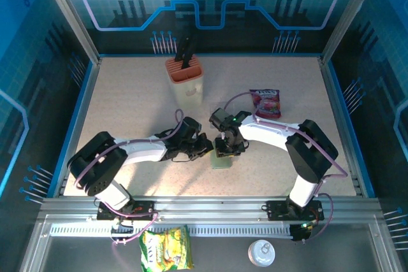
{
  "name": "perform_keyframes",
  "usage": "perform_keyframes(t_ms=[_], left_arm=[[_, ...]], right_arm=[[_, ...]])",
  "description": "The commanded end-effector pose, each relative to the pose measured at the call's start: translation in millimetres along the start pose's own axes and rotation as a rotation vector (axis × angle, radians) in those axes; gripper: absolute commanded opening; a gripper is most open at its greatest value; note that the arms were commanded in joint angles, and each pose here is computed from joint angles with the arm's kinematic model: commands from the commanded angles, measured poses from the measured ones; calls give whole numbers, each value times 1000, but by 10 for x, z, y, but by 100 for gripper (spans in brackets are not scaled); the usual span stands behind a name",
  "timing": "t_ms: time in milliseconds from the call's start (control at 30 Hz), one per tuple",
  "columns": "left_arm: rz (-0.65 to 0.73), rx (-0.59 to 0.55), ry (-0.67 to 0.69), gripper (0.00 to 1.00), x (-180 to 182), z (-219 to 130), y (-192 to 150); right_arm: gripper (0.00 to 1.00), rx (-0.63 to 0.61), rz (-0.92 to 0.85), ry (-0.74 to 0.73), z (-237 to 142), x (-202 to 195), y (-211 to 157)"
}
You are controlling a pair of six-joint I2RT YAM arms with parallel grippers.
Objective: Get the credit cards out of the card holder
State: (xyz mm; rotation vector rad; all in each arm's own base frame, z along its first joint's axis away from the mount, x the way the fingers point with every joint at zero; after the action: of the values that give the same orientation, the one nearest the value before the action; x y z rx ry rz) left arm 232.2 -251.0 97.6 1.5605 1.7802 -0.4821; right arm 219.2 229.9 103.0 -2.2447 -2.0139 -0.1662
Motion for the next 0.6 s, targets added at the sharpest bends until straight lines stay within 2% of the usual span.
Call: perform_keyframes(t_ms=[0, 267, 567], left_arm=[[-15, 36, -10, 0, -13, 49, -57], [-38, 85, 48, 0, 84, 140, -113], [-74, 99, 111, 0, 168, 162, -135]], right_arm=[[42, 12, -16, 33, -7, 111, 14], [45, 29, -10, 19, 66, 114, 9], [35, 22, 8, -10, 144, 42, -5]])
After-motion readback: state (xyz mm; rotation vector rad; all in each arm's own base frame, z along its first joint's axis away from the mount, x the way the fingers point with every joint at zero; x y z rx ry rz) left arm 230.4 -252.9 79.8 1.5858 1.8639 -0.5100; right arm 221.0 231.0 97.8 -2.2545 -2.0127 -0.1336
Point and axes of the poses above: each hand's point on the last joint's axis, 136 mm out from that joint toward the fingers, its own z axis out along the fingers, its own x axis along the line the jaws close on, y = z × x, the point moved 7 cm from there along -z, back along the fingers, and after that the axes turned 13 degrees about z, right-handed, at the moved point
